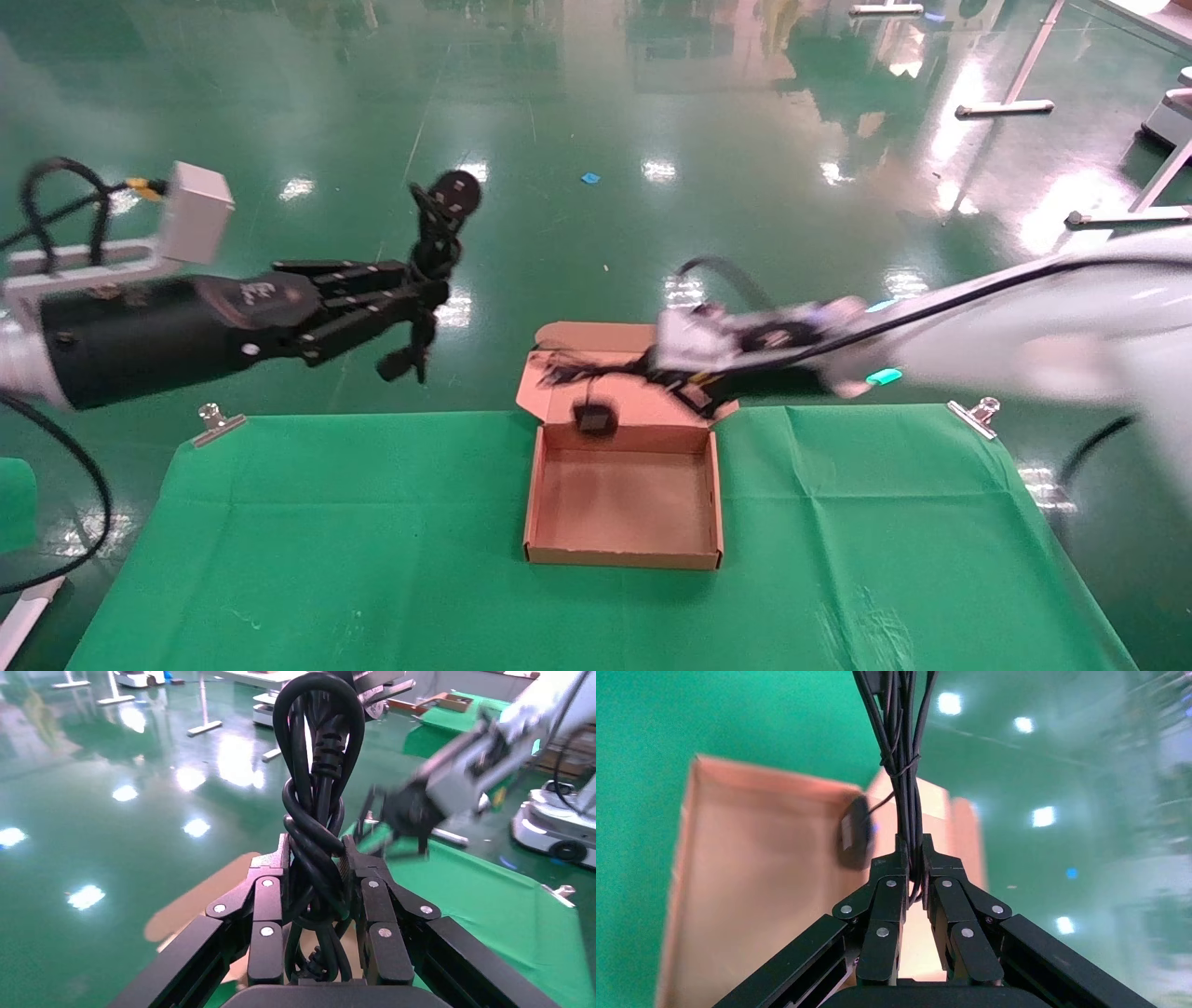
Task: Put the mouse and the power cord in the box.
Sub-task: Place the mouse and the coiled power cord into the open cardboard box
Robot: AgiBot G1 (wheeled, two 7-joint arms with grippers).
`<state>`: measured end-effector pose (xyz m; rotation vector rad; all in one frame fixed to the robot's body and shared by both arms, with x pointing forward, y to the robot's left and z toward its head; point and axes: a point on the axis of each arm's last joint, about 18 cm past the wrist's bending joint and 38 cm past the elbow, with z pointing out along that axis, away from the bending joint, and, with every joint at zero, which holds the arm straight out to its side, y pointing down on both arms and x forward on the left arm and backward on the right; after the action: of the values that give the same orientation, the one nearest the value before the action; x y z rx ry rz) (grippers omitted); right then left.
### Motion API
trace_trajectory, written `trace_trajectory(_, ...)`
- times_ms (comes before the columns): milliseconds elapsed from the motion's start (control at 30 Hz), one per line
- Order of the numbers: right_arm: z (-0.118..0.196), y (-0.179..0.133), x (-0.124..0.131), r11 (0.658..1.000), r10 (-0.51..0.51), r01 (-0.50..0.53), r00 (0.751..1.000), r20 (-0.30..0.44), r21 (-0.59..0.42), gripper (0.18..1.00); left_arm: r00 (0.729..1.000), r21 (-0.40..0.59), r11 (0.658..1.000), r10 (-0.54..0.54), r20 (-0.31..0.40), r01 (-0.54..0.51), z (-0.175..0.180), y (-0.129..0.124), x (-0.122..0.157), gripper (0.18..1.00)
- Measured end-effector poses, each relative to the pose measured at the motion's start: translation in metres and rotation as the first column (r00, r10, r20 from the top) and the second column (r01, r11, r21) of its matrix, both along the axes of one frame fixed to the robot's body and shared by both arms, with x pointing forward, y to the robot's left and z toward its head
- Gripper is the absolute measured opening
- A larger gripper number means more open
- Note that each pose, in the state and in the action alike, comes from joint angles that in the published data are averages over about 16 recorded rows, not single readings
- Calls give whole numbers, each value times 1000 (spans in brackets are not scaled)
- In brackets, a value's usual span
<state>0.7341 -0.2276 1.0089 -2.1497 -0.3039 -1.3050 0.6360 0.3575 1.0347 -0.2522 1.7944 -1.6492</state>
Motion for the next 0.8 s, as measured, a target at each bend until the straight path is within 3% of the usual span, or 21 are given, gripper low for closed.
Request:
trace_trajectory(167, -35, 22, 13, 999, -35, 35, 998, -54, -7, 208, 1000, 10, 1000, 3, 11, -3, 0, 7, -4, 323)
trace_trajectory(400, -75, 21, 23, 994, -109, 107, 989, -102, -20, 207, 1000, 65, 998, -15, 9, 14, -10, 5, -5, 323)
trace_trajectory(800, -89, 17, 32, 984, -177, 178, 980, -90, 6, 218, 995, 222, 972, -85, 46, 73, -11, -29, 4, 323)
